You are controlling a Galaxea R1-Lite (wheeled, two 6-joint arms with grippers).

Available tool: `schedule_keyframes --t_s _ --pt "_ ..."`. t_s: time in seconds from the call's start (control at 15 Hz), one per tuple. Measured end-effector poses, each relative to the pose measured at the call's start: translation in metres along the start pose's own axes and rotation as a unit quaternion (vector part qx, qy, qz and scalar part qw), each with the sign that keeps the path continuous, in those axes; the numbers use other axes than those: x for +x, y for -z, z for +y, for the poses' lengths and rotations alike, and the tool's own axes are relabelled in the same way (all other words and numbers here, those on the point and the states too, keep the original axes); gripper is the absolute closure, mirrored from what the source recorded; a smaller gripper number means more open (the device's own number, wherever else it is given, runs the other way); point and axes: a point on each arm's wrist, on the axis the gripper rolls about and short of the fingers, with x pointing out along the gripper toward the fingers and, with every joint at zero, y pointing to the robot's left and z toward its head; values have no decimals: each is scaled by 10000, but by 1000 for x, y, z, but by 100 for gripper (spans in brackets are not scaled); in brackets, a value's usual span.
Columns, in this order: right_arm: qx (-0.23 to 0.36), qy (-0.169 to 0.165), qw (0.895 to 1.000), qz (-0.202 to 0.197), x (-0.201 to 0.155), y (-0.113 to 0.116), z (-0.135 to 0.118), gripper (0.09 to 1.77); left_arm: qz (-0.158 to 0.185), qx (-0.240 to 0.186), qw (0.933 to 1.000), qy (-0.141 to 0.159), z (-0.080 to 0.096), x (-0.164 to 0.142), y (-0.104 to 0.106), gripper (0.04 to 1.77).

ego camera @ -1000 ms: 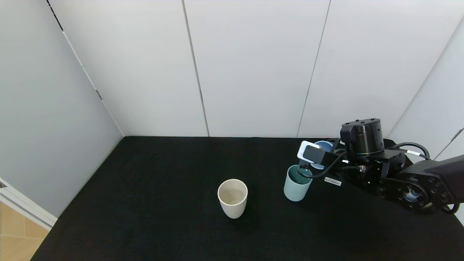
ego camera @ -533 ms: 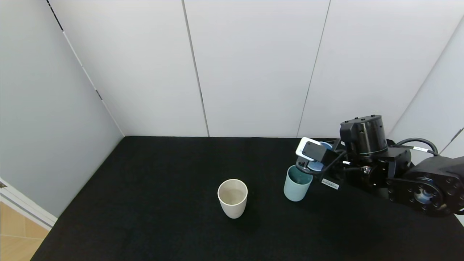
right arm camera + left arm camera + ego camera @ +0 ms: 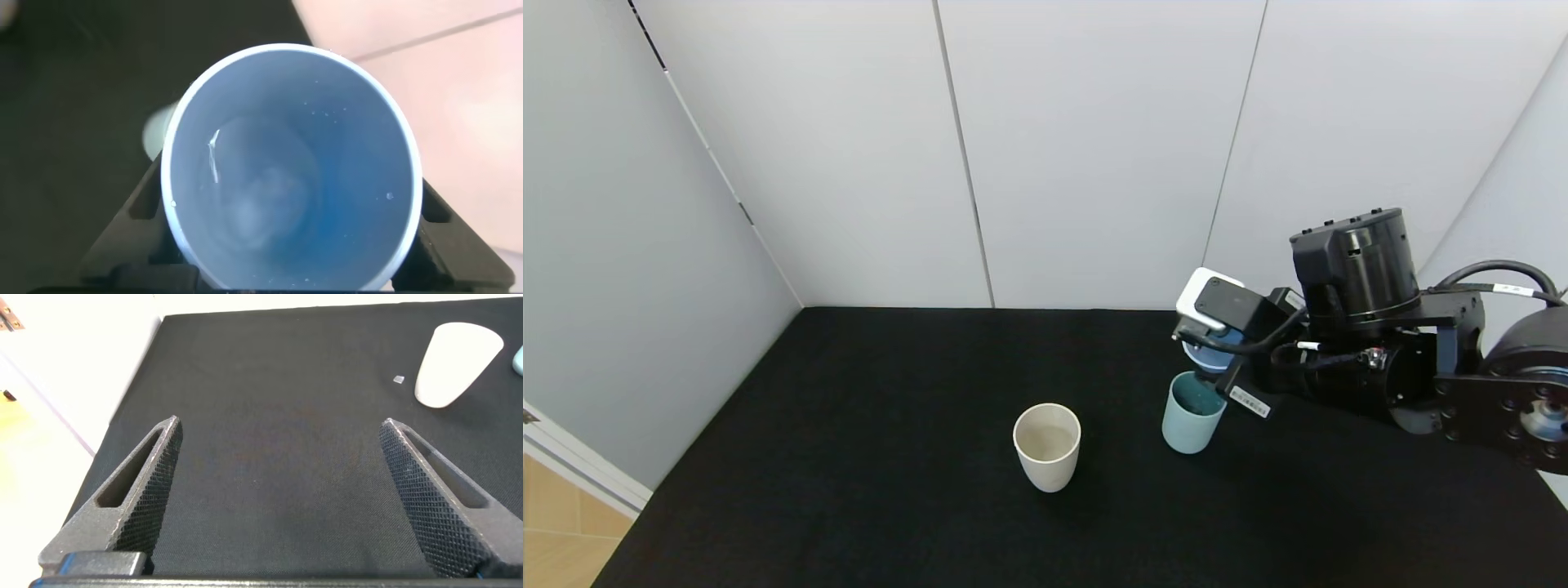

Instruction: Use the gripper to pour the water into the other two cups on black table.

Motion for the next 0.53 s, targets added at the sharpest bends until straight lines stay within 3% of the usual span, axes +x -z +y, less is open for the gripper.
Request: schedule_keyframes --t_s 0.53 --pt "5 -187 9978 -639 -5 -46 18 54 0 0 10000 0 0 0 0 9"
